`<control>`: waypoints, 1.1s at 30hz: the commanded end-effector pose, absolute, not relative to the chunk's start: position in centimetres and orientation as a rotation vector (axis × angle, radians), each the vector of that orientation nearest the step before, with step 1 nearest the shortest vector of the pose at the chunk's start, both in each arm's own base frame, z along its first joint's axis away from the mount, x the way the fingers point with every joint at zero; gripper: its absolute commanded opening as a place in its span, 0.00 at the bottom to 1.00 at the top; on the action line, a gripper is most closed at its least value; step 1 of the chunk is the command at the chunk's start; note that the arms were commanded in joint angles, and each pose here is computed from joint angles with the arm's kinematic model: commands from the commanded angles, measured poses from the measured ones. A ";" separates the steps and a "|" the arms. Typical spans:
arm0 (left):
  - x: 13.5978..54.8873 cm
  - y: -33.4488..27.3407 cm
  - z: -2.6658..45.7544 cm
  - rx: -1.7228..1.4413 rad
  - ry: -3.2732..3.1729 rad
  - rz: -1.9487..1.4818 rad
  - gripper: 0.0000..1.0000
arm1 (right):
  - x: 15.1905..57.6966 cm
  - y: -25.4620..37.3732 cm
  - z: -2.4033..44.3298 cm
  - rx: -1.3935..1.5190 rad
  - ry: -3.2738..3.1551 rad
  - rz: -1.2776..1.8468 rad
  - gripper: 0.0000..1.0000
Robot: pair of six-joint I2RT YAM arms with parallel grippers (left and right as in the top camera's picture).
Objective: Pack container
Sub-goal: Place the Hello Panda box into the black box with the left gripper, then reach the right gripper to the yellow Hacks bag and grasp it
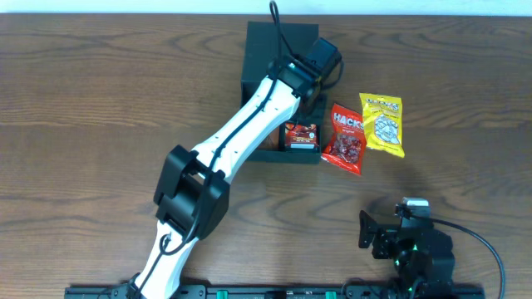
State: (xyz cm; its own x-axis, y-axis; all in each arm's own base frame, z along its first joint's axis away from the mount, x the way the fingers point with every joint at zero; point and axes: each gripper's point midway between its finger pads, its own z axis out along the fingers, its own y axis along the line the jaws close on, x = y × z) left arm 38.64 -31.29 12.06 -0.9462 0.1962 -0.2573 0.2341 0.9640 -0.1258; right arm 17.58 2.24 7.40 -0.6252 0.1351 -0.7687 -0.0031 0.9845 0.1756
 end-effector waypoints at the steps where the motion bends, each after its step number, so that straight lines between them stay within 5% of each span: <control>1: 40.9 -27.7 16.6 0.222 2.742 -0.100 0.06 | 17.4 2.1 6.9 0.119 2.252 0.205 0.99; 18: 43.2 -14.2 22.2 -0.032 2.725 -0.019 0.06 | 17.4 2.1 6.9 0.119 2.252 0.205 0.99; 33: 44.1 -10.7 22.2 -0.138 2.740 -0.085 0.06 | 18.4 2.2 8.2 0.128 2.187 0.224 0.99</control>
State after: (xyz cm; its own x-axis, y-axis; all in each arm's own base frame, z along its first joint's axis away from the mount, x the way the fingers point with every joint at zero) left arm 44.11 -11.18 20.64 -0.9278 -0.1140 -0.3553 -0.0982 0.9932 -0.0623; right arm 17.87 2.27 7.76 -0.6108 0.1381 -0.7796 -0.0055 0.9839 0.1786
